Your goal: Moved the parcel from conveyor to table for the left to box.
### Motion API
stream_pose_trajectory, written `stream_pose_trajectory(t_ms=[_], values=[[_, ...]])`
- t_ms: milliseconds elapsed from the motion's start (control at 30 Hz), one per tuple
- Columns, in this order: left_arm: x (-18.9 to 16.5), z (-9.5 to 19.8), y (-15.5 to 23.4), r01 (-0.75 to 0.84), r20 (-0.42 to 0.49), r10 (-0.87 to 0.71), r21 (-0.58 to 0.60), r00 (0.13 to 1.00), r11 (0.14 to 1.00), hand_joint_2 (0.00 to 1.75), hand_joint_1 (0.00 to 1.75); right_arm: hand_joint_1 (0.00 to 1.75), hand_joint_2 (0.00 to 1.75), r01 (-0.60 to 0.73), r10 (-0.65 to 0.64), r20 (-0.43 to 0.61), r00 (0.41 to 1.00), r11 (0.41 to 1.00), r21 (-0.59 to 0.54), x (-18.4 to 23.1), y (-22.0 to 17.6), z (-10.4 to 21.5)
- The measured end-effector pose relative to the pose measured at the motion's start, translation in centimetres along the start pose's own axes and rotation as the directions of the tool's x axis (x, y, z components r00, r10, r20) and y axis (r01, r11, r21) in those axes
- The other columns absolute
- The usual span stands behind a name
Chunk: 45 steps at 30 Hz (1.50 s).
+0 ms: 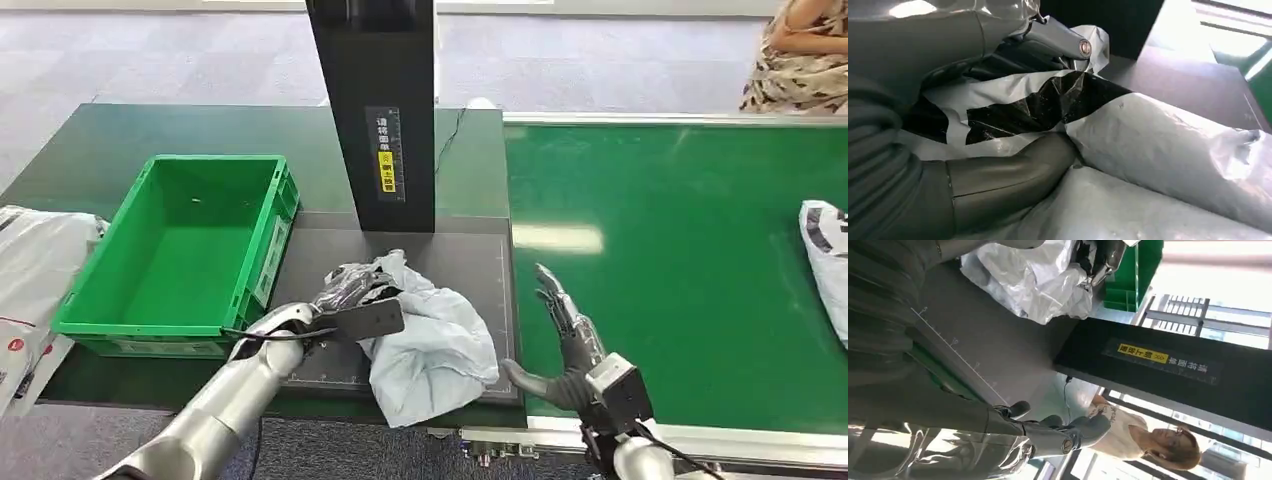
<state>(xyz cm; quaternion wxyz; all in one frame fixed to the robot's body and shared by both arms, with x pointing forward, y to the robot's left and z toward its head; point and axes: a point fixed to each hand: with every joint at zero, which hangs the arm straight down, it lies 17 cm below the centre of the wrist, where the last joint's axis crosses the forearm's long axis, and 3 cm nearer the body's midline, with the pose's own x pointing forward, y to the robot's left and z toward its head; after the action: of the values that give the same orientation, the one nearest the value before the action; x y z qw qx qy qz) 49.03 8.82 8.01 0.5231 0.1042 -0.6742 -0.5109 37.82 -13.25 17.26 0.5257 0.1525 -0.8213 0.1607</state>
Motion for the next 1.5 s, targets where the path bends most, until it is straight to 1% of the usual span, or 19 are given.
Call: stream_pose_trajectory(t_ms=[100, 200, 233, 333, 433, 567, 700, 833, 933, 1067, 1167, 1267, 1400, 1433, 1467, 1500], values=[[-0.2, 0.8, 2.5, 0.074, -0.026, -0.071, 0.167, 0.997, 0.983, 1.75, 1.75, 0.0, 1.75, -0.008, 0.008, -0.005, 1.0, 1.0, -0.016, 0.1, -0.4, 0.5], [1.0, 2.2, 6.1, 0.125, -0.019, -0.126, 0.34, 0.992, 0.932, 1.75, 1.75, 0.0, 1.75, -0.013, 0.013, -0.005, 1.0, 0.999, -0.033, 0.3, -0.7, 0.9], [1.4, 2.8, 6.8, 0.135, -0.014, -0.14, 0.38, 0.99, 0.915, 1.75, 1.75, 0.0, 1.75, -0.014, 0.014, -0.005, 1.0, 0.999, -0.038, 0.4, -0.8, 1.0], [2.8, 5.0, 9.7, 0.168, -0.002, -0.193, 0.507, 0.981, 0.846, 1.75, 1.75, 0.0, 1.75, -0.018, 0.018, -0.004, 1.0, 0.999, -0.049, 0.5, -1.1, 1.3], [3.8, 7.7, 13.2, 0.206, -0.019, -0.25, 0.628, 0.968, 0.75, 1.75, 1.75, 0.0, 1.75, -0.021, 0.021, -0.004, 1.0, 0.998, -0.059, 0.6, -1.3, 1.6], [4.1, 11.6, 17.6, 0.282, -0.096, -0.321, 0.743, 0.942, 0.606, 1.75, 1.75, 0.0, 1.75, -0.025, 0.025, -0.002, 1.0, 0.998, -0.065, 0.7, -1.4, 2.0], [2.1, 15.7, 21.9, 0.371, -0.226, -0.338, 0.803, 0.914, 0.467, 1.75, 1.75, 0.0, 1.75, -0.028, 0.028, 0.0, 1.0, 0.998, -0.064, 0.7, -1.2, 2.2], [-1.3, 18.9, 25.1, 0.462, -0.36, -0.31, 0.8, 0.88, 0.382, 1.75, 1.75, 0.0, 1.75, -0.034, 0.034, 0.004, 0.999, 0.997, -0.065, 0.6, -1.1, 2.3], [-4.4, 19.8, 27.2, 0.539, -0.465, -0.276, 0.754, 0.841, 0.376, 1.75, 1.75, 0.0, 1.75, -0.033, 0.033, 0.005, 0.999, 0.997, -0.064, 0.6, -1.0, 2.2], [-11.1, 20.4, 29.1, 0.629, -0.628, -0.176, 0.634, 0.758, 0.45, 1.75, 1.75, 0.0, 1.75, -0.028, 0.028, 0.005, 1.0, 0.998, -0.057, 0.6, -0.7, 1.9], [-15.9, 20.6, 29.3, 0.659, -0.723, -0.128, 0.525, 0.679, 0.539, 1.75, 1.75, 0.0, 1.75, -0.025, 0.025, 0.0, 1.0, 0.999, -0.047, 0.6, -0.5, 1.6], [-20.0, 21.0, 29.2, 0.669, -0.796, -0.11, 0.414, 0.595, 0.618, 1.75, 1.75, 0.0, 1.75, -0.018, 0.018, -0.002, 1.0, 0.999, -0.033, 0.7, -0.1, 1.2], [-24.1, 21.8, 29.1, 0.656, -0.855, -0.105, 0.304, 0.507, 0.691, 1.75, 1.75, 0.0, 1.75, -0.019, 0.019, -0.009, 1.0, 1.0, -0.017, 0.6, 0.5, 1.0], [-24.8, 22.0, 29.1, 0.648, -0.863, -0.103, 0.287, 0.494, 0.705, 1.75, 0.21, 0.0, 1.75, -0.022, 0.021, -0.013, 1.0, 1.0, -0.014, 0.5, 0.6, 1.0], [-25.4, 22.2, 29.1, 0.64, -0.867, -0.099, 0.278, 0.488, 0.717, 1.75, 0.0, 0.0, 1.75, -0.02, 0.02, -0.013, 1.0, 1.0, -0.013, 0.5, 0.7, 1.0], [-25.8, 22.2, 29.0, 0.629, -0.867, -0.092, 0.279, 0.49, 0.726, 1.75, 0.0, 0.0, 1.75, -0.018, 0.018, -0.014, 1.0, 1.0, -0.012, 0.5, 0.8, 1.0]])
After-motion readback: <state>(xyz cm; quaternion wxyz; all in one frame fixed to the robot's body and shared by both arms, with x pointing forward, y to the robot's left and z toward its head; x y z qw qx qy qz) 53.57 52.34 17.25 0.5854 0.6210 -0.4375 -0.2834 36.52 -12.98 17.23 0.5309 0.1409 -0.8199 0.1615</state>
